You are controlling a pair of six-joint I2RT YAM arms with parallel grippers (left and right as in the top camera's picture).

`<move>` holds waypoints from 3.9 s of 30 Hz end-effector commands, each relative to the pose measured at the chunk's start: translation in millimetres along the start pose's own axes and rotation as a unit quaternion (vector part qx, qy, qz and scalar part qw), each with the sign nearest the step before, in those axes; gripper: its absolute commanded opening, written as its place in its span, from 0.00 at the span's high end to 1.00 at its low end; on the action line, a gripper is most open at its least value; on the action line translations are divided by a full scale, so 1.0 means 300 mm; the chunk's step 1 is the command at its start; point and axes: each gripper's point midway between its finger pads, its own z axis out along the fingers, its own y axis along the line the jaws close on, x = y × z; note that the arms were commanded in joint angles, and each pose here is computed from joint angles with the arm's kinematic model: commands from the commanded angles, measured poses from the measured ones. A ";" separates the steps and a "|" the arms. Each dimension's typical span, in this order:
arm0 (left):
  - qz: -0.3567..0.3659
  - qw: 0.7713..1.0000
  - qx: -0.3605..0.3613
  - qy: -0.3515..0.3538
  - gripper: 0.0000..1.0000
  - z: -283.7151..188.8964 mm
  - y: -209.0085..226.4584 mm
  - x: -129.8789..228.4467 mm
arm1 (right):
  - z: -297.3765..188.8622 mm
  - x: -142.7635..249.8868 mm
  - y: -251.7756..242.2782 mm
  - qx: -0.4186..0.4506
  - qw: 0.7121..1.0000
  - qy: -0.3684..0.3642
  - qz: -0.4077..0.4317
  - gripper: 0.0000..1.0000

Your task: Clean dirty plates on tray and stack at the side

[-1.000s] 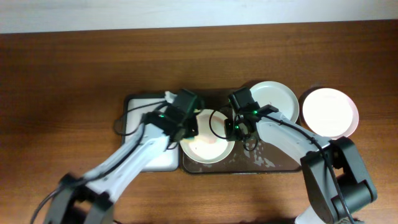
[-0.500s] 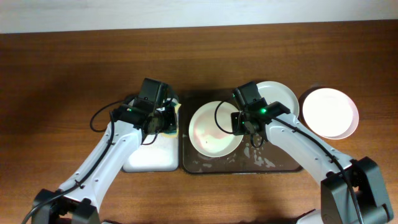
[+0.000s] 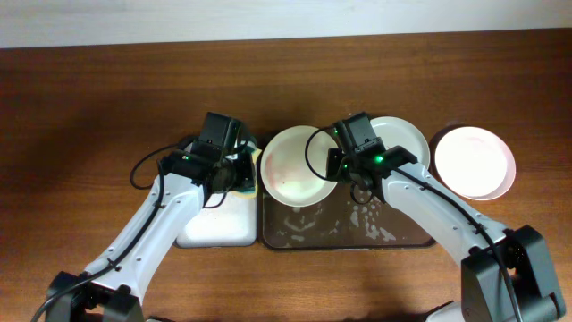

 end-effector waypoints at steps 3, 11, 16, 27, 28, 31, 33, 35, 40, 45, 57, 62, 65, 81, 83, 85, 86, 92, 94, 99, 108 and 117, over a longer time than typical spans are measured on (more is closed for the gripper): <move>0.006 1.000 0.006 -0.001 1.00 -0.002 -0.005 0.001 | -0.023 0.069 -0.029 0.020 0.999 0.045 0.020 0.96; 0.006 1.000 0.007 -0.002 1.00 -0.002 -0.007 -0.001 | -0.024 -0.051 0.072 -0.061 0.998 -0.017 0.028 0.96; 0.006 1.000 0.010 -0.005 1.00 -0.003 -0.010 -0.005 | -0.027 0.135 0.005 -0.001 0.996 0.085 0.035 0.96; 0.006 1.000 0.010 -0.005 1.00 -0.003 -0.011 -0.005 | -0.024 0.067 0.015 -0.059 0.993 0.074 0.069 0.96; 0.006 1.000 0.012 -0.004 1.00 -0.003 -0.013 -0.005 | -0.028 0.092 0.016 -0.060 0.992 0.090 0.069 0.96; 0.008 1.000 0.020 -0.005 1.00 -0.003 -0.026 -0.006 | -0.028 0.131 0.006 -0.047 0.991 0.108 0.066 0.96; 0.019 0.998 0.062 -0.012 1.00 -0.006 -0.094 -0.018 | -0.021 0.127 -0.011 -0.033 0.992 0.102 0.065 0.96; 0.037 0.995 0.089 -0.027 1.00 -0.011 -0.160 -0.028 | -0.009 0.121 -0.041 -0.007 0.994 0.093 0.065 0.96; 0.036 0.996 0.073 -0.023 1.00 0.044 -0.235 0.017 | 0.067 0.149 -0.079 0.025 0.992 0.108 0.064 0.96; -0.026 0.998 0.059 0.022 1.00 0.171 -0.267 0.090 | 0.097 0.165 -0.087 0.031 0.990 0.118 0.064 0.96; -0.033 0.997 -0.066 -0.005 1.00 0.377 -0.142 0.104 | 0.095 0.171 -0.082 0.027 0.990 0.123 0.065 0.96; 0.005 0.996 -0.041 -0.074 1.00 0.341 -0.210 -0.029 | 0.094 0.176 -0.075 0.021 0.989 0.128 0.065 0.96; 0.032 0.994 -0.024 -0.104 1.00 0.228 -0.257 -0.104 | 0.093 0.180 -0.077 0.022 0.989 0.130 0.066 0.96; 0.035 0.999 0.036 -0.006 1.00 0.175 -0.288 0.030 | 0.088 0.196 -0.085 0.028 0.988 0.139 0.066 0.96; 0.042 0.998 0.041 0.015 1.00 0.246 -0.308 0.069 | 0.088 0.196 -0.085 0.028 0.988 0.140 0.066 0.96; 0.046 0.997 0.045 0.038 1.00 0.300 -0.320 0.108 | 0.088 0.196 -0.085 0.028 0.988 0.139 0.066 0.96; 0.047 0.997 0.039 0.048 1.00 0.328 -0.315 0.127 | 0.088 0.196 -0.085 0.028 0.988 0.139 0.066 0.96; 0.054 0.995 -0.082 0.023 1.00 0.453 -0.160 0.121 | 0.088 0.196 -0.085 0.028 0.988 0.139 0.066 0.96; 0.056 0.995 -0.082 0.010 1.00 0.454 -0.164 0.102 | 0.087 0.199 -0.086 0.029 0.987 0.141 0.066 0.96; 0.054 0.995 -0.054 0.066 1.00 0.455 -0.184 0.181 | 0.087 0.199 -0.087 0.029 0.987 0.141 0.066 0.96; 0.100 0.982 0.028 0.156 1.00 0.485 -0.247 0.314 | 0.088 0.197 -0.086 0.029 0.987 0.140 0.066 0.91; 0.145 0.965 0.092 0.197 1.00 0.455 -0.291 0.366 | 0.091 0.185 -0.099 0.040 0.989 0.130 0.064 0.80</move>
